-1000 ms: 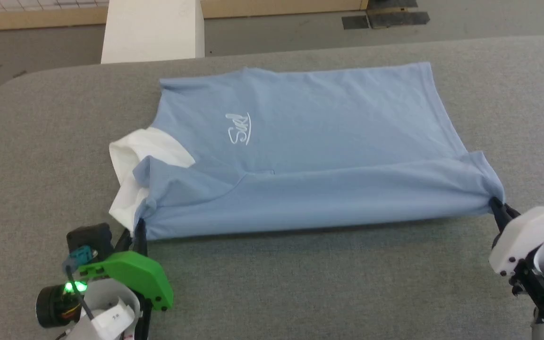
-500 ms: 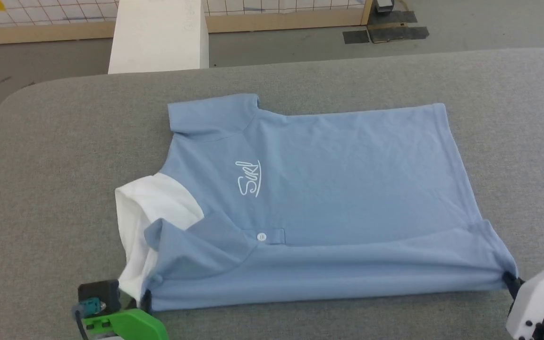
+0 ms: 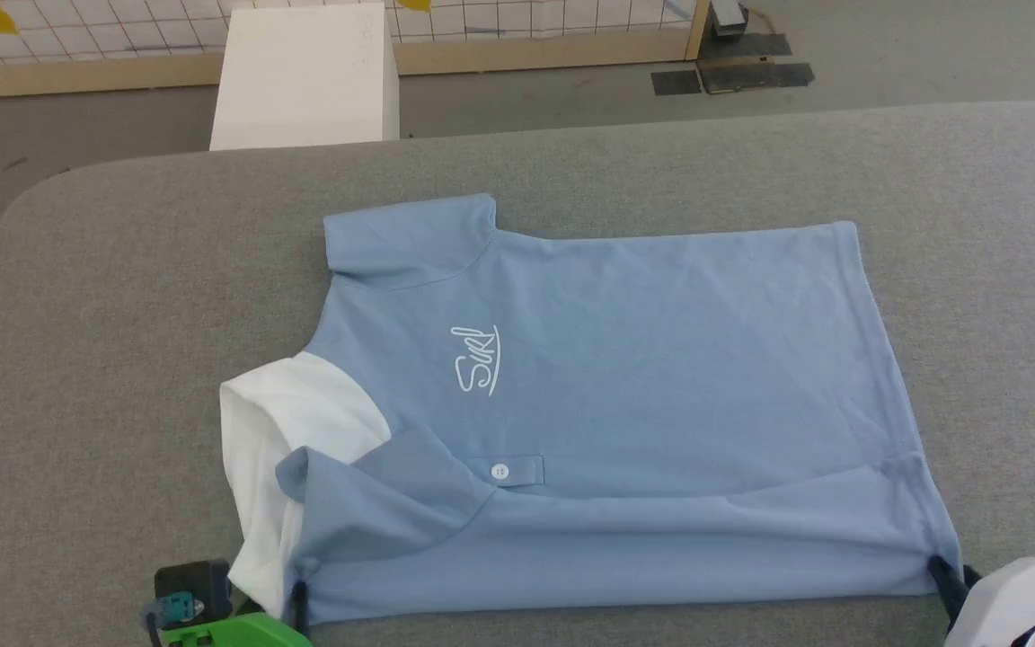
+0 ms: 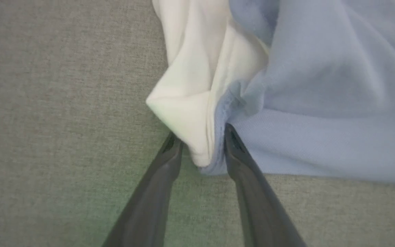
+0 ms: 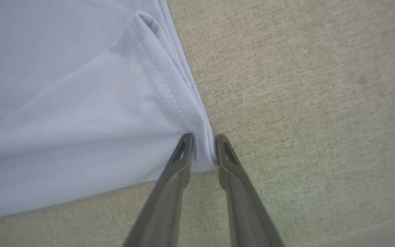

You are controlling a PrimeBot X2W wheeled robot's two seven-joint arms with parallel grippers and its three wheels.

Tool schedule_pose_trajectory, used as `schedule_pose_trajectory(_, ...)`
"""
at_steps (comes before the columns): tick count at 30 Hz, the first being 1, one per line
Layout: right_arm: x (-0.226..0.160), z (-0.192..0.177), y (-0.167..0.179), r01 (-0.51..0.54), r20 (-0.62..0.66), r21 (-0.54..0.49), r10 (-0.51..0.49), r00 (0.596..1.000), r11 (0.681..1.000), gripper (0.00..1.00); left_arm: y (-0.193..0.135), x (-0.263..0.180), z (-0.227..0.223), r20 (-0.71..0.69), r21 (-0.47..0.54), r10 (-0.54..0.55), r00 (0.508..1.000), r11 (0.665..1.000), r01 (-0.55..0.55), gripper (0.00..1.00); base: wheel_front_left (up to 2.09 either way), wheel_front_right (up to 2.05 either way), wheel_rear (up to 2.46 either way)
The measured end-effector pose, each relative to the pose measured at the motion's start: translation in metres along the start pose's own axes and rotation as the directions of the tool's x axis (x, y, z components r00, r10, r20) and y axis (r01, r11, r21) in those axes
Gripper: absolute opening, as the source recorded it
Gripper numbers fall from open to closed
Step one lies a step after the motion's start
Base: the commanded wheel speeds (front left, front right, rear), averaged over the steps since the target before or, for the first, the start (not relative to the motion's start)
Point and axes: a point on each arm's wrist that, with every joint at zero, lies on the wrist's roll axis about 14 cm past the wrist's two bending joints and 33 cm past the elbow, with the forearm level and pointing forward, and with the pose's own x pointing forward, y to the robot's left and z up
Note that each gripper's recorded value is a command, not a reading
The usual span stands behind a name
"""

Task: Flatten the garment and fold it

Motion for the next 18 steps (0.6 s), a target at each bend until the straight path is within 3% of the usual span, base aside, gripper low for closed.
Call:
schedule_pose_trajectory(5,-0.007,0.031,0.011,-0.039,0.169,-0.006,0.039,0.985,0.999,1.00,0.001,-0.003,0.015,0.082,0.007,-0.019,0.996,1.000,0.019,1.00,0.00,0.00,0.00)
schedule_pose_trajectory(9,-0.020,0.062,0.025,-0.078,0.339,-0.031,0.084,0.937,0.996,1.00,-0.001,-0.008,0.051,0.222,0.069,-0.063,0.973,0.996,0.049,1.00,0.00,0.00,0.00)
schedule_pose_trajectory(14,-0.031,0.084,0.051,-0.133,0.479,-0.090,0.160,0.863,0.987,1.00,-0.014,-0.008,0.132,0.460,0.268,-0.180,0.870,0.962,0.058,1.00,0.00,0.00,0.00)
schedule_pose_trajectory(18,-0.034,0.099,0.056,-0.139,0.557,-0.124,0.185,0.810,0.982,1.00,-0.038,-0.002,0.179,0.523,0.410,-0.309,0.794,0.908,0.084,1.00,0.00,0.00,0.00)
